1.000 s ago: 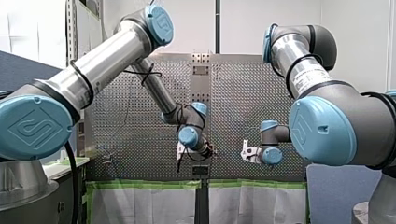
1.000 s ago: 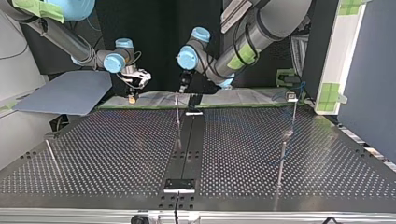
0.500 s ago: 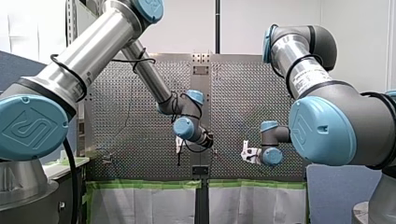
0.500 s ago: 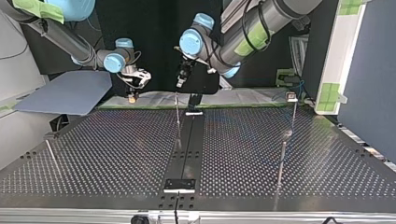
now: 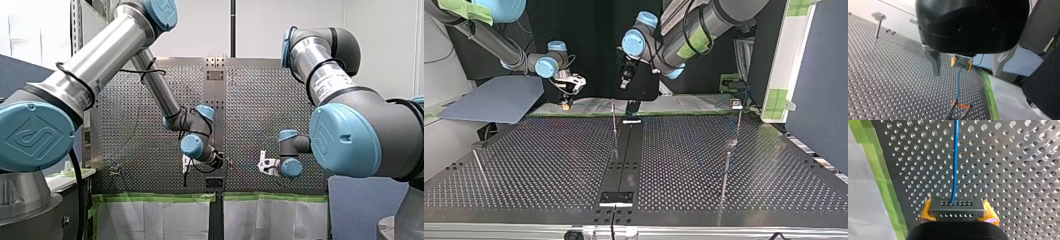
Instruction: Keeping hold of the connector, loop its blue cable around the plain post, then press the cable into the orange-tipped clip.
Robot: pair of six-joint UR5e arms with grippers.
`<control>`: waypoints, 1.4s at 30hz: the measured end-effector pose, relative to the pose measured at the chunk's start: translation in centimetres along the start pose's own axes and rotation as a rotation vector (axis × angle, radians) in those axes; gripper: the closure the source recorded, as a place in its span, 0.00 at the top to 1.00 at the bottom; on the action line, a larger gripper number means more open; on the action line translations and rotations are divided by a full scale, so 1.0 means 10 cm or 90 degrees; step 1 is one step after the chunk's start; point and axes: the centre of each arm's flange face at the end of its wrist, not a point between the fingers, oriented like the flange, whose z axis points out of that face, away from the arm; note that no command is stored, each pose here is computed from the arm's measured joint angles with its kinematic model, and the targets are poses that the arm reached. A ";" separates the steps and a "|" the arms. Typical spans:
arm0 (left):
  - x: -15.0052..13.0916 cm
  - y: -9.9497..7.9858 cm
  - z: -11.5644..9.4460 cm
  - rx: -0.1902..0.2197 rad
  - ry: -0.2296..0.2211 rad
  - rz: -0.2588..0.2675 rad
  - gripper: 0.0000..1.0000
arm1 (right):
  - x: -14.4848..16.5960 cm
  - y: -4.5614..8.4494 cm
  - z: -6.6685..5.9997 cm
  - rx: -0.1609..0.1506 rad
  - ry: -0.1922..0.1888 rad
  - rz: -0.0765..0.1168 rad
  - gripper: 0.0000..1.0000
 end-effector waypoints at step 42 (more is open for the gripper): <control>0.19 -0.13 0.69 0.019 -0.006 -0.045 0.99 | -0.04 -0.03 0.00 0.004 0.001 0.001 0.00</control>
